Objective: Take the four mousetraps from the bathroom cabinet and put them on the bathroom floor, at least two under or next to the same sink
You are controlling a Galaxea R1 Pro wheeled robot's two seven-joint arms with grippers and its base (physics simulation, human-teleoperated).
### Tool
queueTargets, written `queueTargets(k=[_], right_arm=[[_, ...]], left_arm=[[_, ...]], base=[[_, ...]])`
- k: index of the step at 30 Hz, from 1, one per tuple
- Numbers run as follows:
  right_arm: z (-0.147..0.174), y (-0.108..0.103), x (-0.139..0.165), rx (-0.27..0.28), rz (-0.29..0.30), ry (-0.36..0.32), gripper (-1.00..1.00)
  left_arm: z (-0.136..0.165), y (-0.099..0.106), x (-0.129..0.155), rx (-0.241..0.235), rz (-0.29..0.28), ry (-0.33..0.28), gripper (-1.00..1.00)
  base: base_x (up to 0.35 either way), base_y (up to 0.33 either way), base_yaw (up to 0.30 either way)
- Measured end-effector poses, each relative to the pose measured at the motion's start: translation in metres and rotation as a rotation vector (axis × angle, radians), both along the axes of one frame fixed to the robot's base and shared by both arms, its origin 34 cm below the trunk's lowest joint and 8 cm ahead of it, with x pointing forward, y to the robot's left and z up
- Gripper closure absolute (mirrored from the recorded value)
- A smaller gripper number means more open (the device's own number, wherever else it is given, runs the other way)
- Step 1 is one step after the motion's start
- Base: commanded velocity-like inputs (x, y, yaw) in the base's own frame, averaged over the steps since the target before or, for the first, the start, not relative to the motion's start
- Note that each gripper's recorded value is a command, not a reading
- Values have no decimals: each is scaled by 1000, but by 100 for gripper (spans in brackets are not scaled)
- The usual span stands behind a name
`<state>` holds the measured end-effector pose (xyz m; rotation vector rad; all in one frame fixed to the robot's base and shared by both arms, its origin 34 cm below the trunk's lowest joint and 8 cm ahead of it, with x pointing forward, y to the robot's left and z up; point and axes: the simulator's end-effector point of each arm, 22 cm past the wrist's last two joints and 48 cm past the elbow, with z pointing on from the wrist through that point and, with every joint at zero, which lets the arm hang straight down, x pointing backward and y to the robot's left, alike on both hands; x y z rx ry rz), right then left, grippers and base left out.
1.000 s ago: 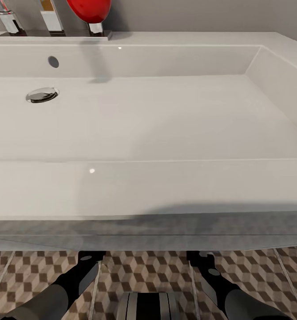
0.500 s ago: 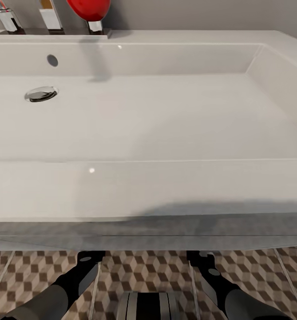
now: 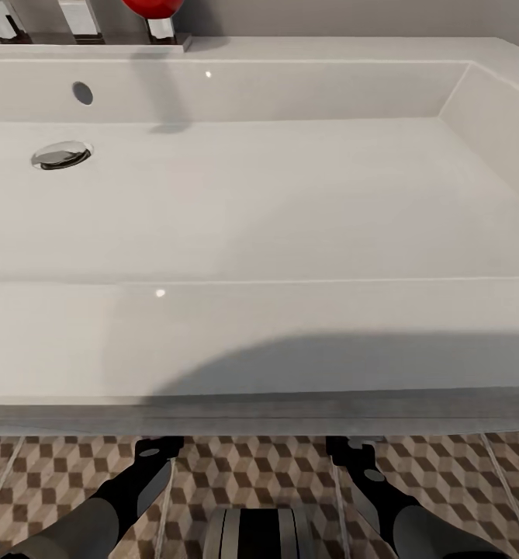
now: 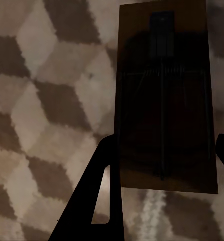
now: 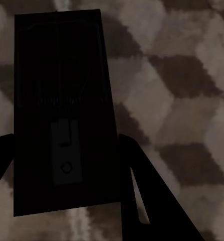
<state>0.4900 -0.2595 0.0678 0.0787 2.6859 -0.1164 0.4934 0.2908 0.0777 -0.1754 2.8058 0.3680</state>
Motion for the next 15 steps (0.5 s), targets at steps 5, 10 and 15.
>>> queueTargets(k=[5,10,15], right_arm=[[0,-1,0,0,-1,0,100],[0,-1,0,-1,-1,2,100],[-4,-1,-4,-1,-1,11,100]], left_arm=[[0,0,0,0,0,0,100],[0,0,0,0,0,0,100],[-4,0,-3,0,0,8,100]], base=[[0,0,0],[0,0,0],[0,0,0]])
